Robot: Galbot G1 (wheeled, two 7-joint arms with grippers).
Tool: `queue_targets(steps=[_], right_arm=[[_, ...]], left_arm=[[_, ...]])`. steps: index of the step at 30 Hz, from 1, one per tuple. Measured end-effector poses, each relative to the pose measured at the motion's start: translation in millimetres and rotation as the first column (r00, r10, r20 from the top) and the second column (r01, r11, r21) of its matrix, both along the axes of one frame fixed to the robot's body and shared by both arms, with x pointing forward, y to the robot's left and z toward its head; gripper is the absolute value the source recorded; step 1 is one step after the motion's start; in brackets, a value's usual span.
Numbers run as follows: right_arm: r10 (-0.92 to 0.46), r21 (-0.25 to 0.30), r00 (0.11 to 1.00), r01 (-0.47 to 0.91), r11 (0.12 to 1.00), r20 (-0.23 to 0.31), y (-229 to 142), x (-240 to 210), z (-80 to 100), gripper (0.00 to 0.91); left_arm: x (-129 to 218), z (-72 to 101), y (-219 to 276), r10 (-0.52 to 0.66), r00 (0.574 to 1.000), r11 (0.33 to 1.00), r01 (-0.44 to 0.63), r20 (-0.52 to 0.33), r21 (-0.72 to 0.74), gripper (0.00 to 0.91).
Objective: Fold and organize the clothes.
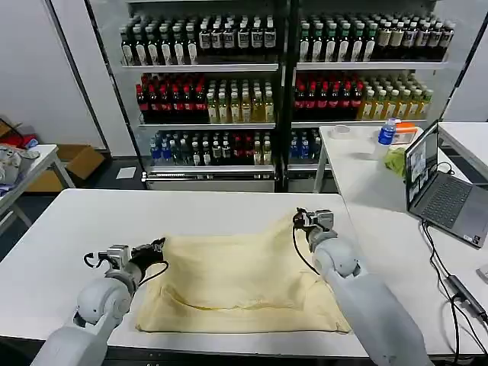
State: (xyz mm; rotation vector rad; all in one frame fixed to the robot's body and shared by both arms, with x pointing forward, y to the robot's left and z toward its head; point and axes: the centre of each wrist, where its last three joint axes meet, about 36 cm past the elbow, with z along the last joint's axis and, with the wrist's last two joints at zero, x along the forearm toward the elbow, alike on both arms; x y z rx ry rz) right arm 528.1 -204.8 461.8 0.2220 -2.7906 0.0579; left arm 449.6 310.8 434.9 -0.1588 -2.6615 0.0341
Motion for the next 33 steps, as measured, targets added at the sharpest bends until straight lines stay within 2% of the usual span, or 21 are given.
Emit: queue_targets(steps=[7, 16, 25, 33], right_arm=[[0.014, 0.008, 0.999, -0.014, 1.0, 0.031, -17.4, -43.1, 14.9, 0.0], [0.018, 0.002, 1.0, -0.018, 1.0, 0.024, -40.4, -102.6, 26.4, 0.0], [0.018, -0.008, 1.0, -0.017, 1.0, 0.012, -50.0, -150.9, 37.9, 0.0], [0.009, -0.014, 0.999, -0.01, 1.0, -0.035, -51.9, -178.2, 30.7, 0.0]], left_arm=[[-20.0, 12.3, 0.4, -0.013, 1.0, 1.0, 0.013, 0.028, 0.001, 0.01], [-54.7, 22.1, -2.3, -0.035, 0.998, 0.999, 0.033, 0.049, 0.035, 0.01], [-91.2, 25.9, -8.8, -0.065, 0.997, 0.996, 0.063, 0.036, 0.057, 0.01], [-115.1, 18.0, -12.0, -0.073, 0.997, 0.995, 0.073, -0.001, 0.074, 0.01]])
